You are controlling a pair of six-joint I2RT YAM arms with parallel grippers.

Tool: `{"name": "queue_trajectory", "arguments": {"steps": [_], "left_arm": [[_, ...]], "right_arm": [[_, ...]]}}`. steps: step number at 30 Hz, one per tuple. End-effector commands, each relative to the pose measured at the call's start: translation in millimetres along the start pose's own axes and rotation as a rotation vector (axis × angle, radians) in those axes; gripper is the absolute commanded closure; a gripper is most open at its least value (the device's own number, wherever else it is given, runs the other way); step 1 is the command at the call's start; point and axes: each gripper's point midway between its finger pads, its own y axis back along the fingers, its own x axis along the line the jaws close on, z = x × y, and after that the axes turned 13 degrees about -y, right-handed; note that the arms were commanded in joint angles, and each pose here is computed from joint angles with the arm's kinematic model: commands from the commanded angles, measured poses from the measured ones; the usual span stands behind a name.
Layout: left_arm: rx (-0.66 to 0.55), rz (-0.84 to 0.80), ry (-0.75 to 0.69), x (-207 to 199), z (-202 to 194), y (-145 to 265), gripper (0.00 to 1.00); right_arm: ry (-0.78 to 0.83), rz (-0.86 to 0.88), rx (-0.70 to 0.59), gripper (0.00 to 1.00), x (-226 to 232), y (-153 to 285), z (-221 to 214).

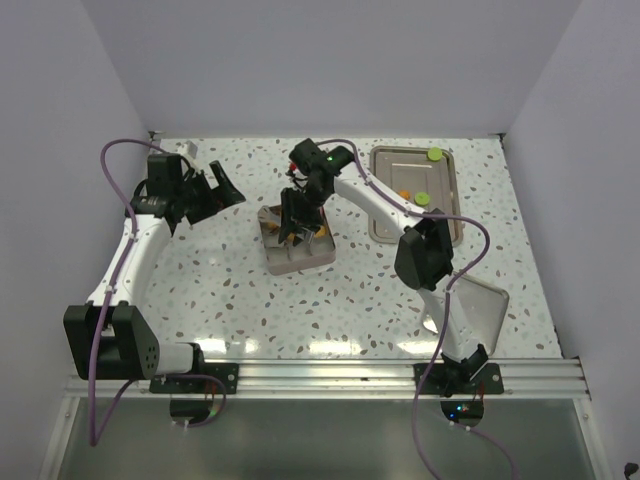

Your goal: Pack the cookies

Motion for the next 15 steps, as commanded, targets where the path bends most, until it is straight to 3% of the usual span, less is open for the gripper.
{"name": "queue_trajectory", "arguments": {"steps": [1, 15], "left_arm": [[-0.039, -0.018, -0.039, -5.5, 8.1, 5.4, 0.04], [-0.038, -0.016, -0.035, -5.4, 8.5, 5.4, 0.04]], "right_arm": [[0.036, 0.086, -0.034, 0.59, 24.8, 15.2, 5.4], [0.039, 0.103, -0.043, 0.52, 30.9, 22.6, 5.3]]}}
